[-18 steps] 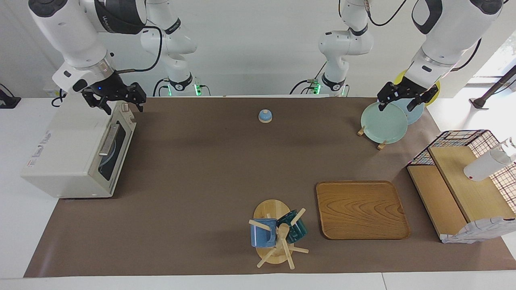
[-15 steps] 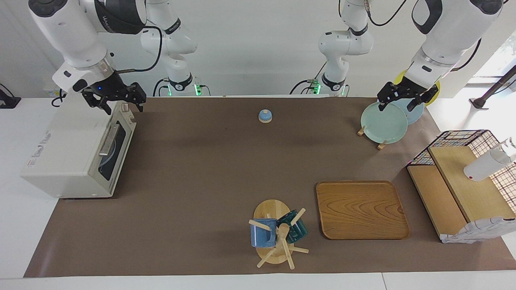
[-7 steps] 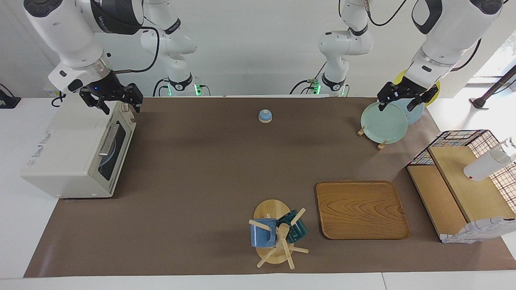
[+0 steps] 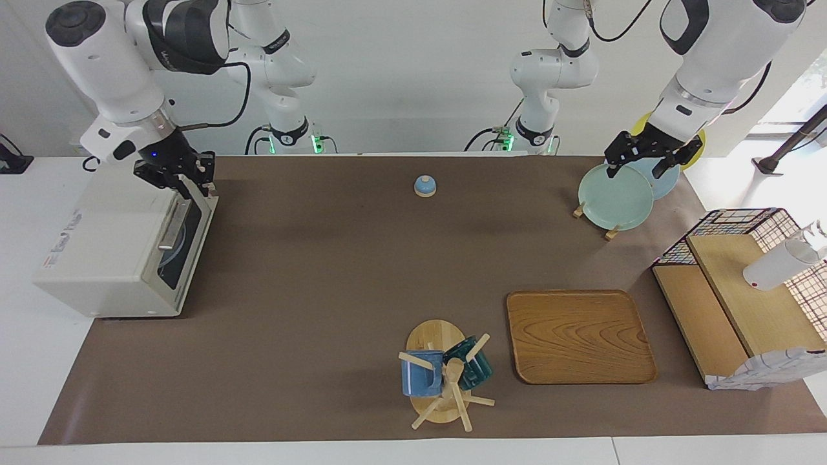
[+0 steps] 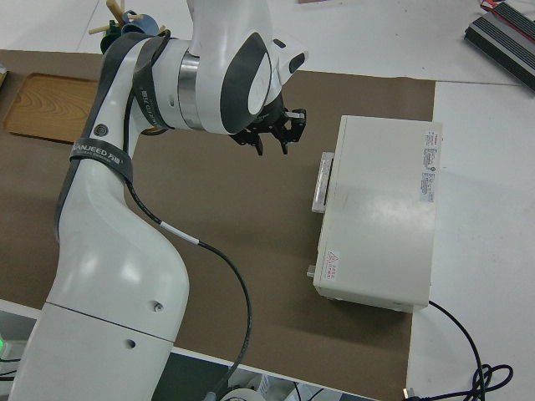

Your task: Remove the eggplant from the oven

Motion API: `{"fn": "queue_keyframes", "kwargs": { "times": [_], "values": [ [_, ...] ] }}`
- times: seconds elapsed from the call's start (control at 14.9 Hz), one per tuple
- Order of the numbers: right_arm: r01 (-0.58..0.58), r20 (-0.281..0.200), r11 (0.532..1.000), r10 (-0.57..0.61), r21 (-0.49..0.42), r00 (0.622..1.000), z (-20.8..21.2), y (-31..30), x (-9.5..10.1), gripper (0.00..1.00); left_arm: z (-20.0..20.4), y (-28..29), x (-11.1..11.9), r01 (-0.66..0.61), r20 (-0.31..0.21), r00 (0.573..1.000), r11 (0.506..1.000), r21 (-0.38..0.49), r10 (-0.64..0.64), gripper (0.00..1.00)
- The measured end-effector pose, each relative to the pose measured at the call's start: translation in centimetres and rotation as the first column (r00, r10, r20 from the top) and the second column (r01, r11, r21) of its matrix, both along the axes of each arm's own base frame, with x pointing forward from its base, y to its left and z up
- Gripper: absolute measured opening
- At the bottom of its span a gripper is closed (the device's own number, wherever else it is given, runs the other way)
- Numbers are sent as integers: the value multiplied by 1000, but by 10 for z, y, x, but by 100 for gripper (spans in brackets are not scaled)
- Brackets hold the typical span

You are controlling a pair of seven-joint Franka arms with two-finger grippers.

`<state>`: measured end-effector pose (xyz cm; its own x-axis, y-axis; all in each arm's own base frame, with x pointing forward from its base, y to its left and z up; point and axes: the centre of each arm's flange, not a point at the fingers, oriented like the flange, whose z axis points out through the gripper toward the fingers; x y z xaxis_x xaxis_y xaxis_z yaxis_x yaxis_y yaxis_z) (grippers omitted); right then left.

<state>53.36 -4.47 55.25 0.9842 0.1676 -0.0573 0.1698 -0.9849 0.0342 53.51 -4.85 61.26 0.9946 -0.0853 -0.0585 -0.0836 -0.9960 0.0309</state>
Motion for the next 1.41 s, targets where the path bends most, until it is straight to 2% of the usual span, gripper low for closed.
{"fn": "queue_keyframes", "kwargs": {
  "times": [0.07, 0.2, 0.34, 0.6, 0.81, 1.01, 1.41],
  "values": [
    [-5, 5, 1000, 5, -26, 1000, -8, -3, -3, 15, 0, 0, 0, 0, 0, 1000, 1000, 0, 0, 100],
    [41, 8, 996, -41, -83, 999, -23, -14, -8, 1, 0, 0, 0, 0, 0, 1000, 1000, 0, 0, 100],
    [97, 13, 985, -96, -141, 995, -36, -24, -10, 1, 0, 0, 0, 0, 0, 1000, 1000, 0, 0, 100],
    [98, 18, 975, -96, -199, 995, -53, -28, -8, 1, 0, 0, 0, 0, 0, 1000, 1000, 0, 0, 100],
    [99, 4, 974, -100, -204, 995, -62, -30, -9, 1, 0, 0, 0, 0, 0, 1000, 1000, 0, 0, 100],
    [105, 17, 974, -104, -202, 994, -73, -35, -9, 1, 0, 0, 0, 0, 0, 1000, 1000, 0, 0, 100],
    [106, 10, 974, -106, -202, 994, -84, -39, -12, 1, 0, 0, 0, 0, 0, 1000, 1000, 0, 0, 100]
  ]
}}
